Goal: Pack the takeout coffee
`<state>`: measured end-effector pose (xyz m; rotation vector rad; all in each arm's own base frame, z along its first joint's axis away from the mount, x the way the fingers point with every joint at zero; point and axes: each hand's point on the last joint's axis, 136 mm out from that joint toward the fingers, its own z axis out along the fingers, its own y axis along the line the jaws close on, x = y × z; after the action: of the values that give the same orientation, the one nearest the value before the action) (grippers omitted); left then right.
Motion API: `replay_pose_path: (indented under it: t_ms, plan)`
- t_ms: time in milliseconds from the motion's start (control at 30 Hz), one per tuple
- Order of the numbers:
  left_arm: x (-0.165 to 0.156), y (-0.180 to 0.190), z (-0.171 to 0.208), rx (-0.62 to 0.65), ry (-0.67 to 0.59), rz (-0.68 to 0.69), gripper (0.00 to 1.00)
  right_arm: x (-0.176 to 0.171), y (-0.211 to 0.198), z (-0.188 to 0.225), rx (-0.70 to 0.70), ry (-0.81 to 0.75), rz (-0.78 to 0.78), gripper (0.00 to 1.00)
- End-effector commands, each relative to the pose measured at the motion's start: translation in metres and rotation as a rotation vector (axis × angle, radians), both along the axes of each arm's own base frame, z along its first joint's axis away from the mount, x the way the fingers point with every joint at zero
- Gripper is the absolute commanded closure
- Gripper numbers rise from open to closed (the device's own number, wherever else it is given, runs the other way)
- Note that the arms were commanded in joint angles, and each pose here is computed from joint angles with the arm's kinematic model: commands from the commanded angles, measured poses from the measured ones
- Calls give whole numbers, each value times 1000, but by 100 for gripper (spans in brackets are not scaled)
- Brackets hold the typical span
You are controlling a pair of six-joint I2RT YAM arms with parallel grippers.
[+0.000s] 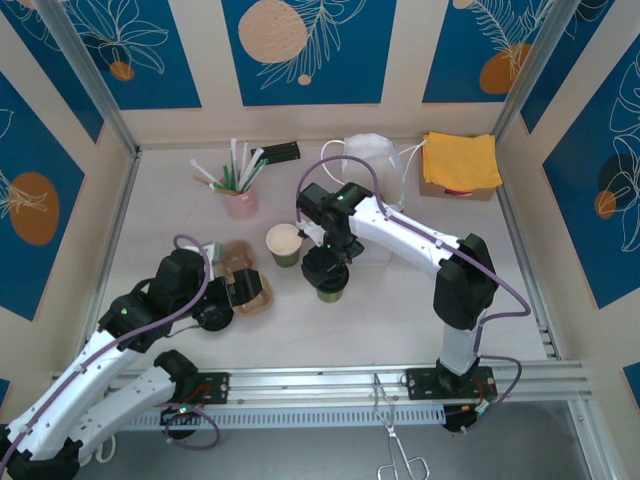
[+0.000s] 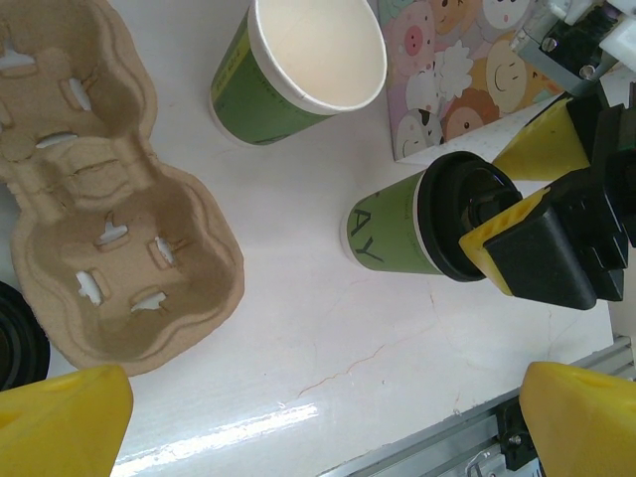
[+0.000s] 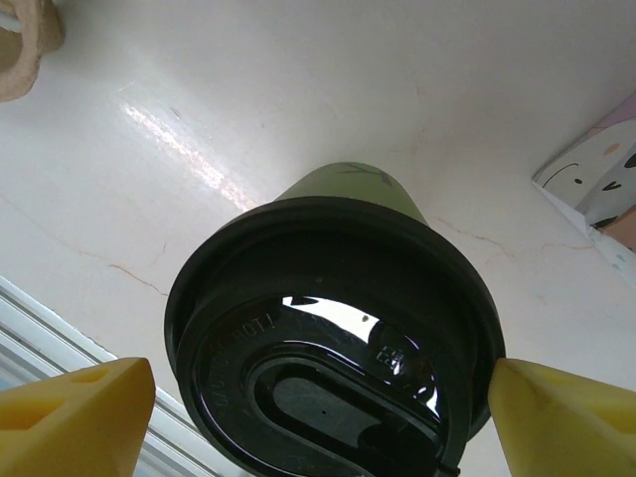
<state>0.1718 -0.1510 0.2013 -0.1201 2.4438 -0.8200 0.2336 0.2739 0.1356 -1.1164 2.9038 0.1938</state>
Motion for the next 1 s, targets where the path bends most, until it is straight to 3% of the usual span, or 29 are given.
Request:
replay_pose_path:
  t_ms: [0,967]
  plan:
    - [-3,-5,5,-13,-19,-34,0,-8,-2,-11,-31,31,21,13]
    - [-4,-3,5,-17,-19,-26,0,-16,-3,-16,-82,16,45,13]
